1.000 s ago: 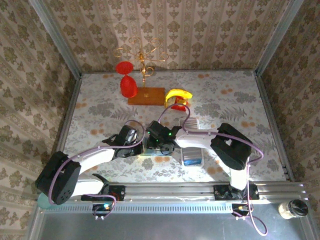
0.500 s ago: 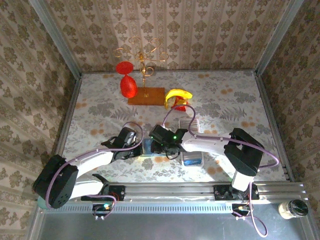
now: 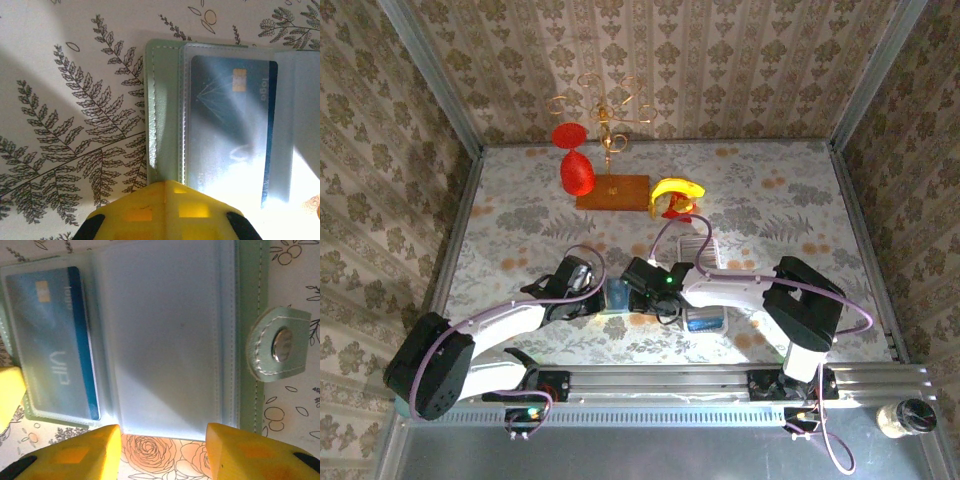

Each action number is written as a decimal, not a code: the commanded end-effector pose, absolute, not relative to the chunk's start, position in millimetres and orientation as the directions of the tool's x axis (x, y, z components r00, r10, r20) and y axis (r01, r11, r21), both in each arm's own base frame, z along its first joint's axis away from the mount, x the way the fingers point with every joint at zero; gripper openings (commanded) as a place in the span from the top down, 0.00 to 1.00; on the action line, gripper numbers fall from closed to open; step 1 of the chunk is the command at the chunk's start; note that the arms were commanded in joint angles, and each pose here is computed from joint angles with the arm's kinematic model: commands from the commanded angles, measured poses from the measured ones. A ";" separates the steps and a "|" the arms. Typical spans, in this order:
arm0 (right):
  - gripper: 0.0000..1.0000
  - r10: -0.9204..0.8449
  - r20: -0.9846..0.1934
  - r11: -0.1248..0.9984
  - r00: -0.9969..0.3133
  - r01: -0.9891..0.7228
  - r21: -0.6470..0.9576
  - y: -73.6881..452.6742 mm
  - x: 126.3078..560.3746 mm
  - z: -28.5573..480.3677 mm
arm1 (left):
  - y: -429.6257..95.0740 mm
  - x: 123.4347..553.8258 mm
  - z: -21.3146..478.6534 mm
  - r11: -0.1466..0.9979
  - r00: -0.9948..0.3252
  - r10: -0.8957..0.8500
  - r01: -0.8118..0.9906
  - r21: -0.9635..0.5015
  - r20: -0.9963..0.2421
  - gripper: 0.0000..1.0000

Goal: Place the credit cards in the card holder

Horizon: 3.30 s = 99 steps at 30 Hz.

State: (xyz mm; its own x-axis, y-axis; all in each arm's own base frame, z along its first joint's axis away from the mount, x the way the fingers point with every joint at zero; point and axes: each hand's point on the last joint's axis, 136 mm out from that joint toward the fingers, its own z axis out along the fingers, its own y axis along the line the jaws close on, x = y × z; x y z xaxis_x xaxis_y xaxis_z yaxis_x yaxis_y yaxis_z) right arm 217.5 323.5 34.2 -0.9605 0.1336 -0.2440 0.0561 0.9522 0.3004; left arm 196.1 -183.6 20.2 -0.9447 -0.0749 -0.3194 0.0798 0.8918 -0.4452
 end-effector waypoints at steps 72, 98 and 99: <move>0.54 0.256 -0.259 0.742 -0.931 0.018 0.670 431.3 236.3 67.9 | -94.2 161.0 29.8 0.920 -0.852 -0.337 -0.208 -0.331 -0.401 0.91; 0.51 0.246 -0.449 0.864 -0.859 -0.015 0.503 389.2 238.0 117.7 | -97.4 177.9 35.8 0.878 -0.837 -0.390 -0.212 -0.430 -0.384 0.69; 0.50 0.251 -0.444 0.875 -0.860 0.005 0.485 377.6 234.8 110.5 | -101.2 178.7 36.5 0.876 -0.843 -0.380 -0.195 -0.441 -0.381 0.68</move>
State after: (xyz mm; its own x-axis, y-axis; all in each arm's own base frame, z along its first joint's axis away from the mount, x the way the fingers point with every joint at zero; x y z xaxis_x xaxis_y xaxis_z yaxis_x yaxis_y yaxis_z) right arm 236.9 430.2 127.9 -0.8844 0.2479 -0.3954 -0.0712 0.7656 0.6394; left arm 175.6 -89.7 32.0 -0.8263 -0.4142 -0.3816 -0.2566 0.8800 -0.3997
